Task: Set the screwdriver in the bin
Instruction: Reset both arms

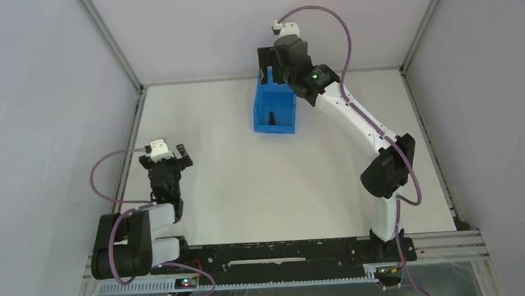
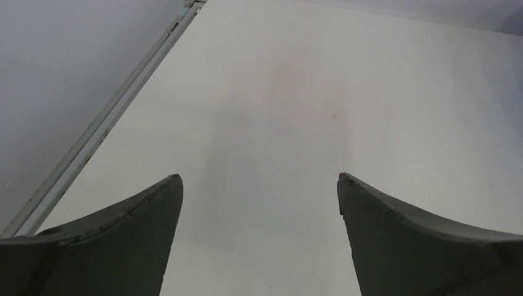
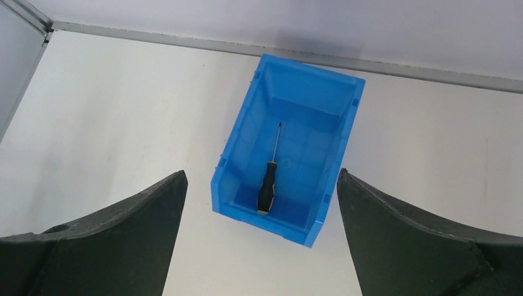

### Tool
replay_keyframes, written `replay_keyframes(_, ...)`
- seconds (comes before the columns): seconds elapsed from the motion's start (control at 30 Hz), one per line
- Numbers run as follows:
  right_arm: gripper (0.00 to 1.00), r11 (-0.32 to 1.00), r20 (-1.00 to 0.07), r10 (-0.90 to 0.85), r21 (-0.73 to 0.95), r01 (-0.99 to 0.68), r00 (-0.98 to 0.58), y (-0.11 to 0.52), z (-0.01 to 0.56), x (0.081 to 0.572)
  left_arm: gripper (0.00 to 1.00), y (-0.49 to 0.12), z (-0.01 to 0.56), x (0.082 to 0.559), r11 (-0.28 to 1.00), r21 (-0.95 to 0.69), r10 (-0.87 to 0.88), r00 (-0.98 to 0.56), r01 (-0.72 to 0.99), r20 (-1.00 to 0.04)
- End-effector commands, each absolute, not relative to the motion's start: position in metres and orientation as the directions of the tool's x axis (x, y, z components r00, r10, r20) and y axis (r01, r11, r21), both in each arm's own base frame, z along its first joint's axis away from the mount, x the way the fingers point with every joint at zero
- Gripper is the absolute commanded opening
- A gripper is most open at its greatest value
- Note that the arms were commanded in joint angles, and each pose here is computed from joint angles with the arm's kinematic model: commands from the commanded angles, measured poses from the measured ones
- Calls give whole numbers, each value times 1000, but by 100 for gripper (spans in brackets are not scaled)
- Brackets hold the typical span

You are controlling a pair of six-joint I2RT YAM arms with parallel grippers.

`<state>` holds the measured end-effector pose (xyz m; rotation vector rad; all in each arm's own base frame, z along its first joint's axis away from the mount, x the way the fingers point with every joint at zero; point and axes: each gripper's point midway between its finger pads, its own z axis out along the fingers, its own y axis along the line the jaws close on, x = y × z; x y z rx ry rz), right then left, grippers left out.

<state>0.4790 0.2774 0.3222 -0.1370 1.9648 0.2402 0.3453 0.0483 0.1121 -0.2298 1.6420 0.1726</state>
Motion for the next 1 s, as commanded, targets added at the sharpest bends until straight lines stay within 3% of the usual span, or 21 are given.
replay_keyframes(0.0,100,974,-946,7,80,-211,-325,262,359,468,100,53,135,353,964,-21,-24,-9,-267,-1000)
replay_keyframes(0.3,100,973,-951,35,102,-205,-307,211,350,462,100,53,135,353,964,-21,-24,-9,-265,-1000)
replay_keyframes(0.7,100,982,-959,90,131,-136,-270,99,349,442,100,53,135,353,964,-21,-24,-10,-266,-1000)
replay_keyframes(0.97,100,994,-945,64,89,-63,-321,36,336,433,100,53,135,353,964,-21,-24,-10,-265,-1000)
